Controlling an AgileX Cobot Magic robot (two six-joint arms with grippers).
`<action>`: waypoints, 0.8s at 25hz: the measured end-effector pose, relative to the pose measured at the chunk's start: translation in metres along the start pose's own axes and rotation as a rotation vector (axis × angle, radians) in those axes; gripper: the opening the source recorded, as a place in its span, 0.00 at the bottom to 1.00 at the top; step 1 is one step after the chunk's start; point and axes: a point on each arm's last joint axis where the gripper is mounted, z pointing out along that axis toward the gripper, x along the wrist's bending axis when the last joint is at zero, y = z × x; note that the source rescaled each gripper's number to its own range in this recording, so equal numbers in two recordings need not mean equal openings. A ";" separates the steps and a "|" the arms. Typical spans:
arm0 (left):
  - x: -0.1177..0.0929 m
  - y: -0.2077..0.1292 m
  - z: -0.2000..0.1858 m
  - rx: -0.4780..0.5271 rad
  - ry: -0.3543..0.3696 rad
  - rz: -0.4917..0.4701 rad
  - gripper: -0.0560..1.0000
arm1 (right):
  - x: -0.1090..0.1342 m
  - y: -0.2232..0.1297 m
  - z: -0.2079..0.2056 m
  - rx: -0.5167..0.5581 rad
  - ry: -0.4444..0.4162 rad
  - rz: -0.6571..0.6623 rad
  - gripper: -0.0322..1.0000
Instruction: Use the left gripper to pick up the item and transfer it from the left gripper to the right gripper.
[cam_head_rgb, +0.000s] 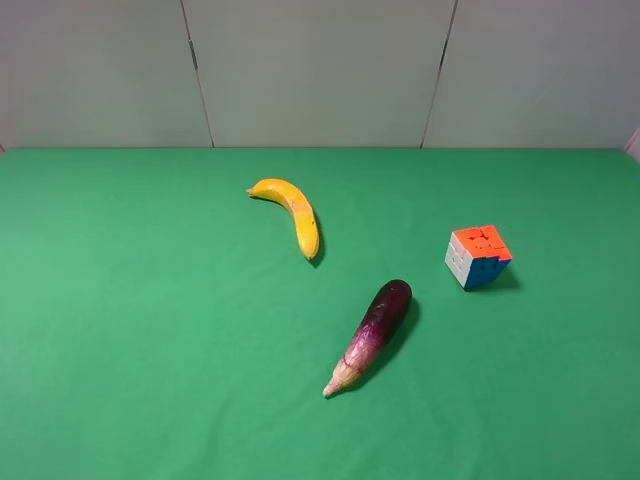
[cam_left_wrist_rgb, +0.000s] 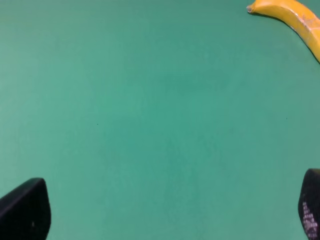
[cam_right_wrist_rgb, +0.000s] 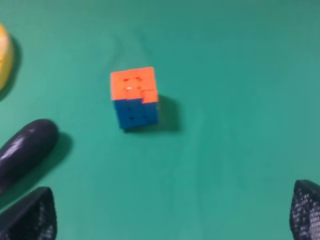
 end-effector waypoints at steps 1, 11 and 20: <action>0.000 0.000 0.000 0.000 0.000 0.000 1.00 | 0.000 0.000 -0.001 -0.007 -0.016 0.009 1.00; 0.000 0.000 0.000 0.000 0.000 0.000 1.00 | 0.001 -0.005 -0.009 -0.068 -0.085 0.043 1.00; 0.000 0.000 0.000 0.000 0.000 0.000 1.00 | 0.001 -0.005 -0.009 -0.068 -0.084 0.043 1.00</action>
